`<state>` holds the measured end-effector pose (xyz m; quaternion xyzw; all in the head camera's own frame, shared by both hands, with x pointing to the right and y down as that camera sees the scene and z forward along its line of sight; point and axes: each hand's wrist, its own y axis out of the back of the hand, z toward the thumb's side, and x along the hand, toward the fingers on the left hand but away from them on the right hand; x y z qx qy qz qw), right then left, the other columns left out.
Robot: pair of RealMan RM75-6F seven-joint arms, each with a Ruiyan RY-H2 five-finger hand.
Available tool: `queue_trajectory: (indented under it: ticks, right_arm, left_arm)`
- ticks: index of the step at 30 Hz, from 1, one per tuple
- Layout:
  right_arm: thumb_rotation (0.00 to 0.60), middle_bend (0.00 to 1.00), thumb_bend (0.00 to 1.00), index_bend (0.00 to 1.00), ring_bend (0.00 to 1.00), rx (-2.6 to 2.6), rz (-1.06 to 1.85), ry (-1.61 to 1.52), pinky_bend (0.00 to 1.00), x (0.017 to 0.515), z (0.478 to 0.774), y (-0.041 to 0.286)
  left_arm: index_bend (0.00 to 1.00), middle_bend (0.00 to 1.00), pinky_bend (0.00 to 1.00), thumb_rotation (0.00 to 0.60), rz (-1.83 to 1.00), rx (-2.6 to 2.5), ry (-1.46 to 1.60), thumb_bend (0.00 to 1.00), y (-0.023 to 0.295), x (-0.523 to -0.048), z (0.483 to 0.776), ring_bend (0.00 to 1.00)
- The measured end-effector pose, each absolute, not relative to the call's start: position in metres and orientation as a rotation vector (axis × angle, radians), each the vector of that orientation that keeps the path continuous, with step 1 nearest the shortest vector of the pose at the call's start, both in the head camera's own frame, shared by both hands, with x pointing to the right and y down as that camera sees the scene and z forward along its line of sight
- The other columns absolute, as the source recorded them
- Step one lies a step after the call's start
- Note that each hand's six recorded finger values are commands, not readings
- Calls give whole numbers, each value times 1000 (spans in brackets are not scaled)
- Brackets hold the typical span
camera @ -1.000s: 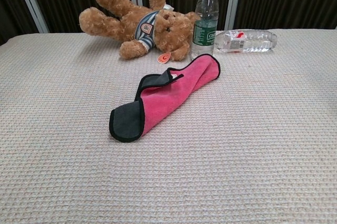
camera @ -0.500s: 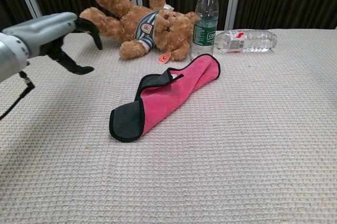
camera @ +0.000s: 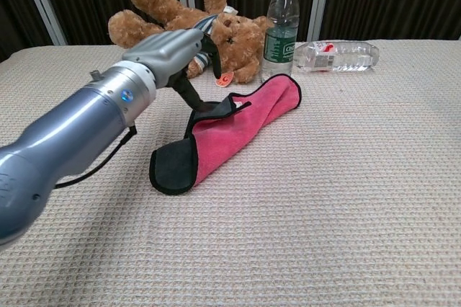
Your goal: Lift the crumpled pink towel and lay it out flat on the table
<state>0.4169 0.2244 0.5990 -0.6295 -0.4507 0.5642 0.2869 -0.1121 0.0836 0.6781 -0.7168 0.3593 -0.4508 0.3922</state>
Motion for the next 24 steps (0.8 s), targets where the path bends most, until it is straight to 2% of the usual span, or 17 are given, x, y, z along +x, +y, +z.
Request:
queue_trajectory:
  ticks: [8,24]
  right_arm:
    - [600,0,207,0,0,-1687,1511,-1227,0,422,598,223]
    - [600,0,207,0,0,-1690,1515,-1236,0,424,597,223]
  left_arm:
    - [482,152,0,600,-1147,-1791,901,227,85,-88,691,0]
    - [468,155,0,600,-1174,-1812,892,243,87,-68,714,0]
